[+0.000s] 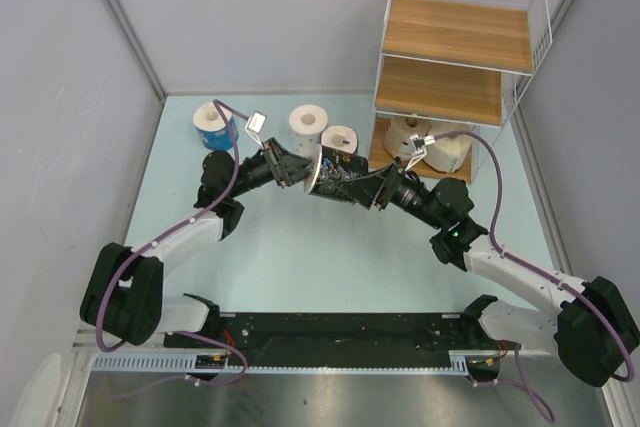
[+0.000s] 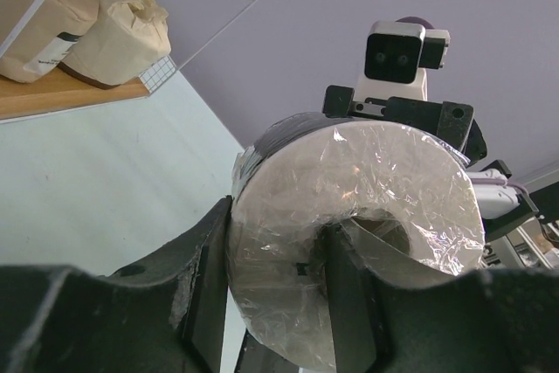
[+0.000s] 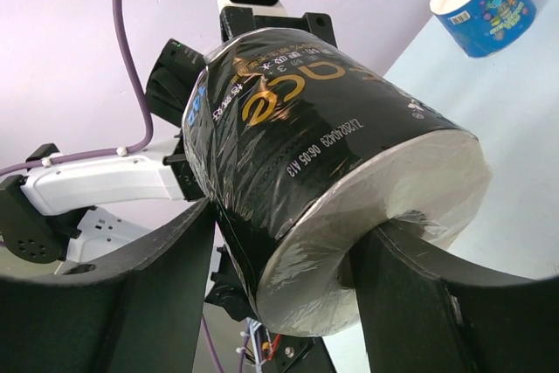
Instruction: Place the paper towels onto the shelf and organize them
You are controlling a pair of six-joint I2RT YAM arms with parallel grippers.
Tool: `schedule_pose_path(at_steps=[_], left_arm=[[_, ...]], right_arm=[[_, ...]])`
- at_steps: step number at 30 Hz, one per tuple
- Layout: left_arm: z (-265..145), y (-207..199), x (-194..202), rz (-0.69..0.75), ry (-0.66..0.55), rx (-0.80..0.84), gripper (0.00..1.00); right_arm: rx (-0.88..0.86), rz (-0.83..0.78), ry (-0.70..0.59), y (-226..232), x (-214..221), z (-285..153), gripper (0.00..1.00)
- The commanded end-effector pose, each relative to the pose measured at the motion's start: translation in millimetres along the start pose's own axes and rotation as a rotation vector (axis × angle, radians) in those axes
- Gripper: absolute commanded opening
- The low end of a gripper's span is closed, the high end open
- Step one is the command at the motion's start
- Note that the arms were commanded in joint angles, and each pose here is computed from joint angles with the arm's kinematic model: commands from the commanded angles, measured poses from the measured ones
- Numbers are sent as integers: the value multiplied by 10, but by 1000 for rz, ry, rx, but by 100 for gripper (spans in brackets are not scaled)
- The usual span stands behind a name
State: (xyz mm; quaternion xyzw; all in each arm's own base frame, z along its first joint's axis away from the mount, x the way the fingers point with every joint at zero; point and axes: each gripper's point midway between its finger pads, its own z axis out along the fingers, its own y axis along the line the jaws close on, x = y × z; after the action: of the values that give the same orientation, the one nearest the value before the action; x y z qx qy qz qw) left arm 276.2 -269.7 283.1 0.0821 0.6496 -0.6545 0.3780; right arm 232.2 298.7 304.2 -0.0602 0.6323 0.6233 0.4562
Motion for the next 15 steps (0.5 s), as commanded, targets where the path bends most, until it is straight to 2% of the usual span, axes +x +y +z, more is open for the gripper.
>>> schedule_pose_path(at_steps=[1, 4, 5, 8, 15], left_arm=[[49, -239, 60, 44, 23, 98, 30], [49, -222, 86, 38, 30, 98, 41], [46, -211, 95, 34, 31, 96, 52], [35, -190, 119, 26, 34, 91, 63], [10, -140, 166, 8, 42, 67, 75]], right_arm=[[-13, -1, -57, 60, -128, -7, 58], [-9, -6, -79, 81, -179, -32, 49], [-1, -4, -83, 64, -187, -39, 48], [17, -4, -106, 66, -244, -75, 44], [73, -28, -161, 28, -415, -210, 37]])
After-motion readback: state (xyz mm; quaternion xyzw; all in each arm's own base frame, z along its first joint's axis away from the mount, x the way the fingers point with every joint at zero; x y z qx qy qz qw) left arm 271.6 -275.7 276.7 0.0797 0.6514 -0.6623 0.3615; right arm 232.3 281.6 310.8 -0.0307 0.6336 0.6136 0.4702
